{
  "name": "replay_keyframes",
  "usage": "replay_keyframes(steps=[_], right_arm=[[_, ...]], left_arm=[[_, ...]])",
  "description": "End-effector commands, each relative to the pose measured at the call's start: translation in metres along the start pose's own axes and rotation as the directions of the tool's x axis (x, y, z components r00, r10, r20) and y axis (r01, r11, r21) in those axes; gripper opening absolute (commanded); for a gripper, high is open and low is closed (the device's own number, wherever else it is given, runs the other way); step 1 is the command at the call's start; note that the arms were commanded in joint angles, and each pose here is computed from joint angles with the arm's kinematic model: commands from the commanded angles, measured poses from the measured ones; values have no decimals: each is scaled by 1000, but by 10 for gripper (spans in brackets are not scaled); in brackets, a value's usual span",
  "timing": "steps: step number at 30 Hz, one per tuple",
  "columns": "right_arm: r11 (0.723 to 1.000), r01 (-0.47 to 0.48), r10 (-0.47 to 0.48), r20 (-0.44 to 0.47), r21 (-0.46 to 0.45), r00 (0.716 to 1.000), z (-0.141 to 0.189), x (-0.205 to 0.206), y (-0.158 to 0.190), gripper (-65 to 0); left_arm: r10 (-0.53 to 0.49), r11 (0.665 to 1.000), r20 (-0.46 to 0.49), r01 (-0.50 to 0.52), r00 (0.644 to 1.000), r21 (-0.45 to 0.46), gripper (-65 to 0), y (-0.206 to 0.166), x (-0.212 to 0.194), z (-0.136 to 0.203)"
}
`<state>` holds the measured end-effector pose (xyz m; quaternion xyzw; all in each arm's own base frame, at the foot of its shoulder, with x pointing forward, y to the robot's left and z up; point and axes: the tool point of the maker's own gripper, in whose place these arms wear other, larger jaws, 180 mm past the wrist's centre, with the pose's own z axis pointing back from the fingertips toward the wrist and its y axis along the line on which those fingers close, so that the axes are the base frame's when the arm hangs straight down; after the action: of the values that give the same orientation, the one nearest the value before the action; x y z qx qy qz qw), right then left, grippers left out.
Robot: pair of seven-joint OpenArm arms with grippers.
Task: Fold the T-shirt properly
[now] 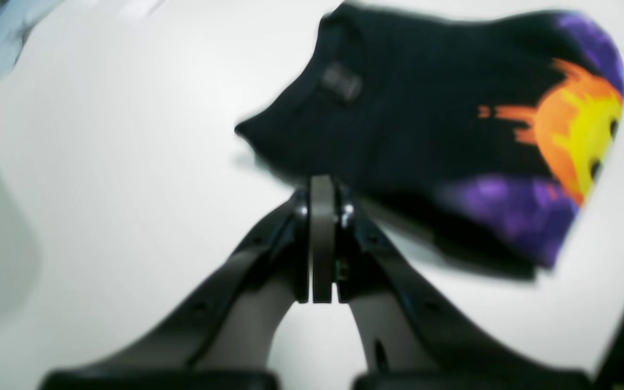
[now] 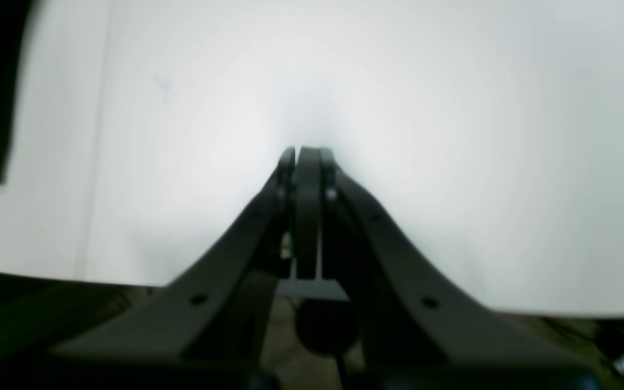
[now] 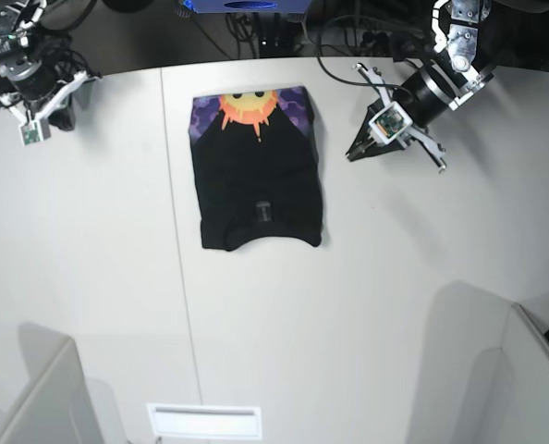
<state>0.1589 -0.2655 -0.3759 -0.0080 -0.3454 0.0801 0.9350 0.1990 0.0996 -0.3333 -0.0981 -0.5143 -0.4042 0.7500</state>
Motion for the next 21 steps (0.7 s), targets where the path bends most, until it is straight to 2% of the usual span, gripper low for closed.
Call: replay_keyframes(steps=[1, 6, 10, 15, 21], right_arm=[[1000, -22, 22, 0, -13, 1000, 5, 0, -4, -650], [992, -118, 111, -131, -42, 985, 17, -31, -10, -650], [992, -122, 112, -187, -41, 976, 21, -44, -12, -650], [991, -125, 104, -305, -50, 947, 29, -65, -17, -650], [979, -199, 154, -479, -44, 864, 53, -106, -28, -650]], left_arm=[[10, 1000, 41, -10, 999, 4, -650, 0, 8, 7], [75, 997, -9, -75, 997, -19, -650, -23, -12, 30], [134, 989, -76, -138, 988, -57, -650, -50, -30, 49], [210, 971, -141, -223, 967, -84, -650, -83, -42, 66], [258, 948, -247, -294, 934, -119, -650, -115, -64, 90]])
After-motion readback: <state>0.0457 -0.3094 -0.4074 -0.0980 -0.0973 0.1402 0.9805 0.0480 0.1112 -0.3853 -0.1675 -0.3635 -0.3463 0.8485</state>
